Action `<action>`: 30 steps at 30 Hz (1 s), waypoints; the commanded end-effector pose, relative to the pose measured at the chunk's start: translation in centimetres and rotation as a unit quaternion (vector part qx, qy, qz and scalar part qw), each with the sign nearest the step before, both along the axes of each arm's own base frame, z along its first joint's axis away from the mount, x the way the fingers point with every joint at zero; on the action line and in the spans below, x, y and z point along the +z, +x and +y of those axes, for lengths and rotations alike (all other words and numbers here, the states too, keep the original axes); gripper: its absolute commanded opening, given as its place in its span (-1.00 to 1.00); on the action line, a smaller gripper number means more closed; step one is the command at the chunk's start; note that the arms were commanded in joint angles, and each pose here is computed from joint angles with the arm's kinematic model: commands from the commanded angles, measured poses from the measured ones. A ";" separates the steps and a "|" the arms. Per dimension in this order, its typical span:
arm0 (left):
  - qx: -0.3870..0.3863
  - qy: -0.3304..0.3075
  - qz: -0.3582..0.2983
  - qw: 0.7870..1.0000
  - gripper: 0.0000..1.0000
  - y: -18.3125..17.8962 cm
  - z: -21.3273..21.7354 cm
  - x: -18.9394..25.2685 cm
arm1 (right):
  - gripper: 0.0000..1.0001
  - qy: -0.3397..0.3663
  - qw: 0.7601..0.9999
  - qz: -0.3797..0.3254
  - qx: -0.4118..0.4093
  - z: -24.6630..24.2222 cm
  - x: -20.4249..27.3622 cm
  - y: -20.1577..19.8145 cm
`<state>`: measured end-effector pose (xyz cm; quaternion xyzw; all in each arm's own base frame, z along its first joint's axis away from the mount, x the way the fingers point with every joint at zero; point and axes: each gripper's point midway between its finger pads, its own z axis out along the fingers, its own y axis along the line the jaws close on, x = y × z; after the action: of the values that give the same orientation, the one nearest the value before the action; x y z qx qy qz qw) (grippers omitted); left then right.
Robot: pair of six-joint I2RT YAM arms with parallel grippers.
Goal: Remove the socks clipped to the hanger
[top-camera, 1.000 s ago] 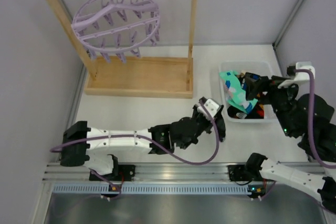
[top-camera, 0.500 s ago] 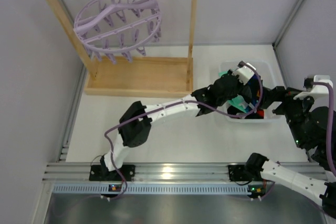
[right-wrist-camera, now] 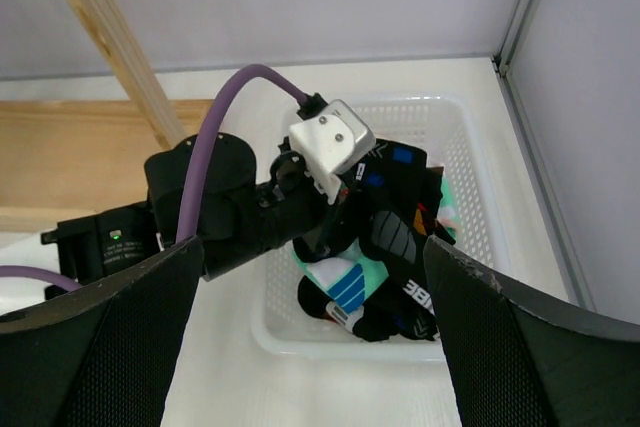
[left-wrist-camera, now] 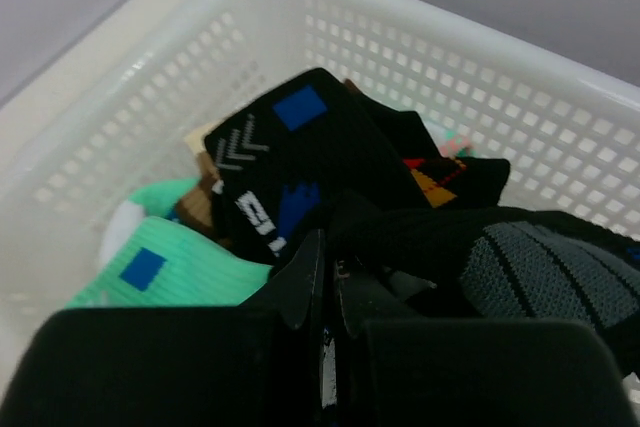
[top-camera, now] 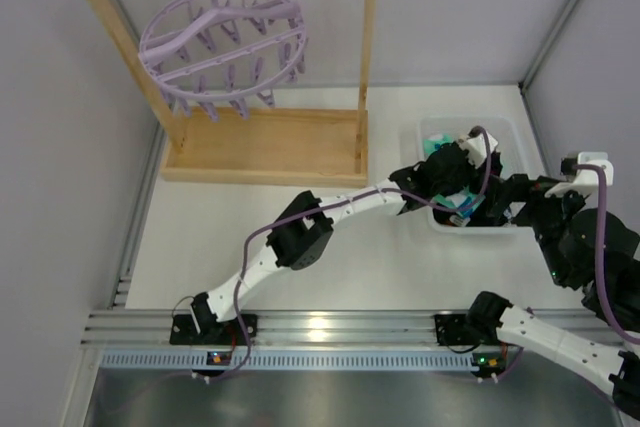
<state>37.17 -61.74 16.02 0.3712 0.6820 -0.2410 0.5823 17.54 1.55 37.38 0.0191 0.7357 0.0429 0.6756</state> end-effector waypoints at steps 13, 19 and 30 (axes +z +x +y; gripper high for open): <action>-0.034 -0.054 0.060 0.996 -0.42 -2.6 -1.2 3.6 | 0.76 0.017 0.999 0.011 0.042 1.9 -1.0 0.0; -0.020 -0.088 0.052 0.995 0.47 -3.0 0.5 9.0 | 0.76 0.024 0.999 0.005 0.036 1.3 -0.3 -0.3; 0.105 -0.130 0.068 0.984 0.96 -0.9 8.7 14.0 | 0.79 0.035 0.998 -0.012 0.051 1.3 1.2 -0.7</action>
<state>34.55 -57.23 25.63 0.2831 0.7108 -0.2955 0.5721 17.29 3.47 37.04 -0.0050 0.7391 0.0895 0.6676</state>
